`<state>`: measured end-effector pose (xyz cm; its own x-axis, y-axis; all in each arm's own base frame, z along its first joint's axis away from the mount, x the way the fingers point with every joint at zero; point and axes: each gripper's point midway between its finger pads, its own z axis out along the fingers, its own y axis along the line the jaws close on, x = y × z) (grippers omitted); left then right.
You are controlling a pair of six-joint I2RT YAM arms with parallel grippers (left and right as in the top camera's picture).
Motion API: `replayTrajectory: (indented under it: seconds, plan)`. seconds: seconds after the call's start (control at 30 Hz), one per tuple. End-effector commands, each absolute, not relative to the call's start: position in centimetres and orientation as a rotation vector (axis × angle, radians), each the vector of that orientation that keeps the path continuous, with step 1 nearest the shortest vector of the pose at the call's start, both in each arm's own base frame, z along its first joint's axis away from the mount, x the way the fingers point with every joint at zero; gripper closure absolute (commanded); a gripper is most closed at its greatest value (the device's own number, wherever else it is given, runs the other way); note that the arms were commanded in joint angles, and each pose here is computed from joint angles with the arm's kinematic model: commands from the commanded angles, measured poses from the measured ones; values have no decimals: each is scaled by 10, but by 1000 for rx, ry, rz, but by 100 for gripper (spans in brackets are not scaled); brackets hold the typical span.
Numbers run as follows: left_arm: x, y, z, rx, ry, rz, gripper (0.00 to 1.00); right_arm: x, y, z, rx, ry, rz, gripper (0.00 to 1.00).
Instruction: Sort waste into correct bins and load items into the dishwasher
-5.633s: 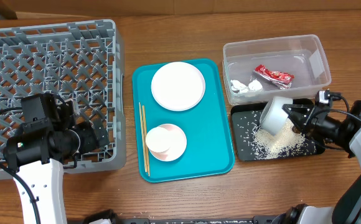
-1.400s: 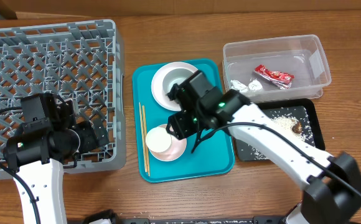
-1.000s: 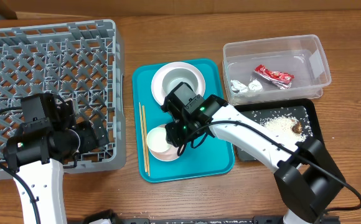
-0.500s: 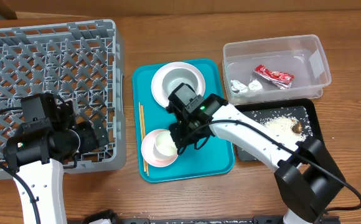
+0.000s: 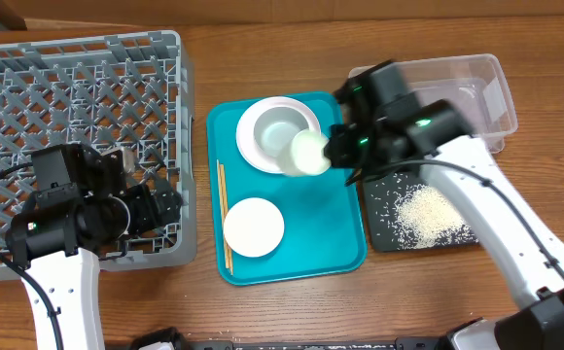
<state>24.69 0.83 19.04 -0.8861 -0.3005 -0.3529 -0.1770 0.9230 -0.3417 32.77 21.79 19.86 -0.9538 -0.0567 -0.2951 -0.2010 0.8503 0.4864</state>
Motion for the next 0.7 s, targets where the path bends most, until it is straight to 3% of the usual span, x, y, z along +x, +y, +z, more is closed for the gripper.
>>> replayTrajectory:
  seconds: [0.0,0.17,0.4,0.57,0.67]
  plan:
    - [257,-34,214,-122,2574,-676,0,322,224,223,-299,2679,1097,96]
    - [265,-87,241,137,2433,-901,0,306,234,251,-453,2540,1429,89]
    - [269,-146,274,451,2229,-1039,0,288,248,280,-542,2404,1706,94]
    - [270,-153,278,495,2200,-1032,0,292,243,268,-509,2467,1610,96]
    - [271,-151,275,484,2213,-1012,0,302,230,243,-443,2589,1386,91]
